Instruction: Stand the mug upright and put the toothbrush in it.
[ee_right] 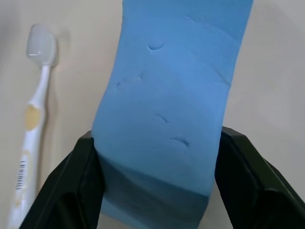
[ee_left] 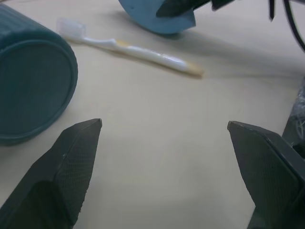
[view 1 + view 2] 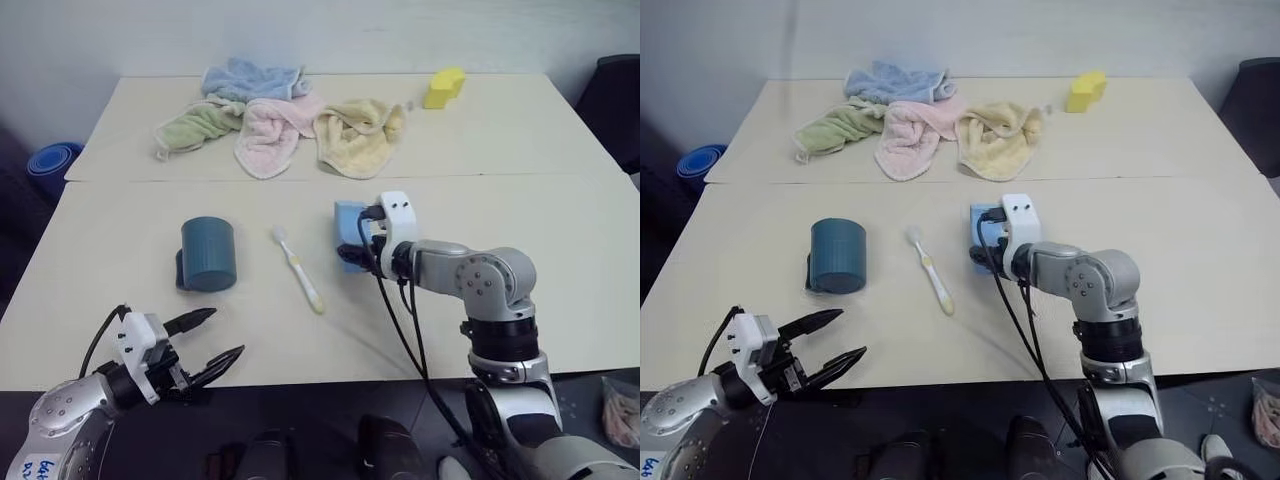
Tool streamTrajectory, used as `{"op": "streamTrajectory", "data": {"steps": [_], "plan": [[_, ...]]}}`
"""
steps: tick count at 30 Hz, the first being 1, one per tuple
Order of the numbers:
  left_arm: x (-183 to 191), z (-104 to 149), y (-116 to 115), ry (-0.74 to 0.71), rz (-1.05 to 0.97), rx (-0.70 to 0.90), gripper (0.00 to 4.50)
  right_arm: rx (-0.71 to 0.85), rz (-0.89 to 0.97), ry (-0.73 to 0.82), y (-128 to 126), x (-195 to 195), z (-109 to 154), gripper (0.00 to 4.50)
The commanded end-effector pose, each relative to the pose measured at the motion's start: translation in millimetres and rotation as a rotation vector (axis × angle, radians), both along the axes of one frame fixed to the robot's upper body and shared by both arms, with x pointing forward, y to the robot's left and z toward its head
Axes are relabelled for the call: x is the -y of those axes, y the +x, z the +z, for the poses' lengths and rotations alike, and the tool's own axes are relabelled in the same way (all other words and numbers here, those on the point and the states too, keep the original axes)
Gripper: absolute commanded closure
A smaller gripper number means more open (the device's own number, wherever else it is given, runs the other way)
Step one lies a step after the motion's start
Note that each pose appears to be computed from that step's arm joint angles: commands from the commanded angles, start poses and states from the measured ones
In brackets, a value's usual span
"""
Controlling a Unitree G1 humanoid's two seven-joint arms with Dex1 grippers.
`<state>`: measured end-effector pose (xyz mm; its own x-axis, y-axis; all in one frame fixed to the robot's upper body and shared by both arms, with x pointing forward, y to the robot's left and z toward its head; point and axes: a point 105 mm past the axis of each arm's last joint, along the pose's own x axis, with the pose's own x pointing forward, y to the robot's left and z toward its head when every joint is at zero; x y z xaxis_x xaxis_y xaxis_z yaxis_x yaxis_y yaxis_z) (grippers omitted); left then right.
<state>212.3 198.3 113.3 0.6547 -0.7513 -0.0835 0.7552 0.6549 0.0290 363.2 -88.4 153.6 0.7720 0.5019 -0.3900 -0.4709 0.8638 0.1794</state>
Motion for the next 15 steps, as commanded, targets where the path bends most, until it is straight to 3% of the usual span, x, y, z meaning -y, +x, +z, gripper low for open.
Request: {"op": "streamTrajectory", "data": {"steps": [1,2,6,11,15], "plan": [[19.2,26.1,-3.0,-0.068,-0.095,0.057,0.00,0.266,0.036,0.002,-2.8,39.0,44.2,1.67],[22.4,28.8,-2.1,-0.071,-0.107,0.060,0.00,0.295,0.028,-0.028,-2.5,51.9,46.1,1.67],[46.3,46.7,6.5,-0.089,-0.192,0.115,0.00,0.224,-0.182,-0.304,3.2,171.0,34.5,1.67],[60.9,59.9,12.9,-0.121,-0.234,0.148,0.00,0.101,-0.265,-0.417,4.0,242.0,12.0,1.67],[64.8,60.5,13.7,-0.122,-0.262,0.144,0.00,0.040,-0.326,-0.386,7.5,276.2,0.0,1.67]]}}
